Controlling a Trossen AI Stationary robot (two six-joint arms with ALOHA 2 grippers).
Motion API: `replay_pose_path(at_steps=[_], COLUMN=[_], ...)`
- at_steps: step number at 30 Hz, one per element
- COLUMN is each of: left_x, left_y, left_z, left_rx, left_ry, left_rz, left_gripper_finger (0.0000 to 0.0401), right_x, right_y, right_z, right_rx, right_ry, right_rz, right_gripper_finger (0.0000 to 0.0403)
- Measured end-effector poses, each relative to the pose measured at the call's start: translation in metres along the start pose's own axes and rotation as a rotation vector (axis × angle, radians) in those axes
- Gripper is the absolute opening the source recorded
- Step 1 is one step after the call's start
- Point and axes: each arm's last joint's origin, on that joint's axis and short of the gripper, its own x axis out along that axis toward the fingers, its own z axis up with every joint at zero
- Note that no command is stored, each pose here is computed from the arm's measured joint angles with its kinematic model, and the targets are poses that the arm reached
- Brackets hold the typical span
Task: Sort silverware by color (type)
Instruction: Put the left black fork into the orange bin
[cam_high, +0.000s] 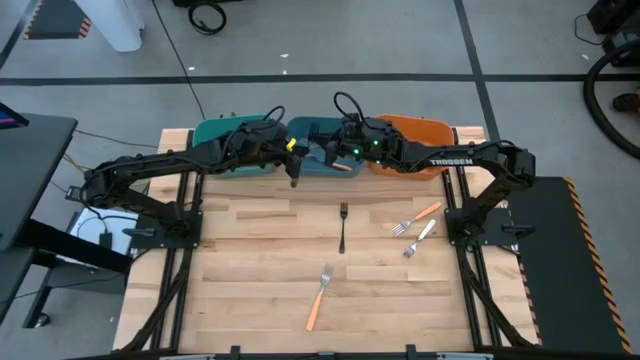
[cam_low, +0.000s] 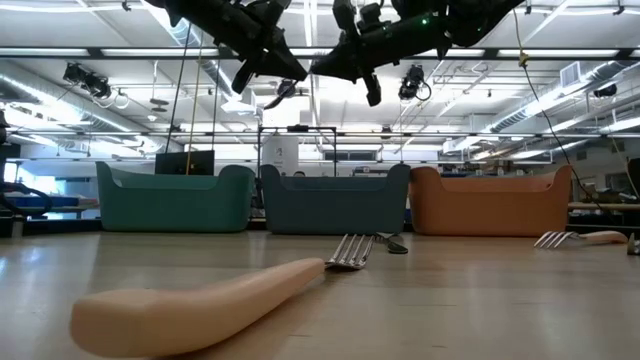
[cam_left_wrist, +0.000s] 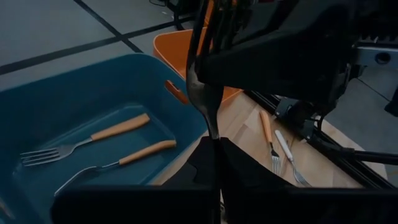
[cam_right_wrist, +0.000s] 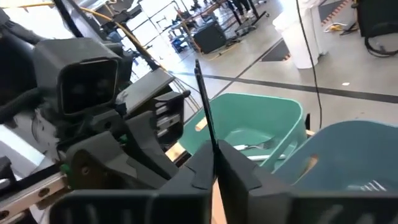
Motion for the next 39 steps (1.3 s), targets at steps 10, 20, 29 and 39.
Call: replay_pose_path(at_steps=[10,20,29,39], left_x=[0.0,-0.004,-0.018,-0.014], left_y=[0.0,0.007,0.008,0.01], left_z=[0.002,0.013,0.024,0.021], left_rx=[0.002,-0.016,0.036,0.036], left_ry=[-0.011,-0.081,-0.141,-0.121], left_rz=[-0.016,-0.013,-0.027,-0.014], left_gripper_finger=[0.0038,0.0117,0.0119,0.0119], right_x=[-0.003,-0.032,-0.105,-0.159], right_y=[0.001,-0.008,-0.032,-0.07], right_z=[0.004,0.036,0.065,0.067], right_rx=[0.022,-0.095,-0.393,-0.648], right_ry=[-0.003,-0.008,0.174,0.527], right_rz=[0.014,-0.06,-0.406,-0.745], right_gripper_finger=[0.0008,0.0007,0.0007,0.0007])
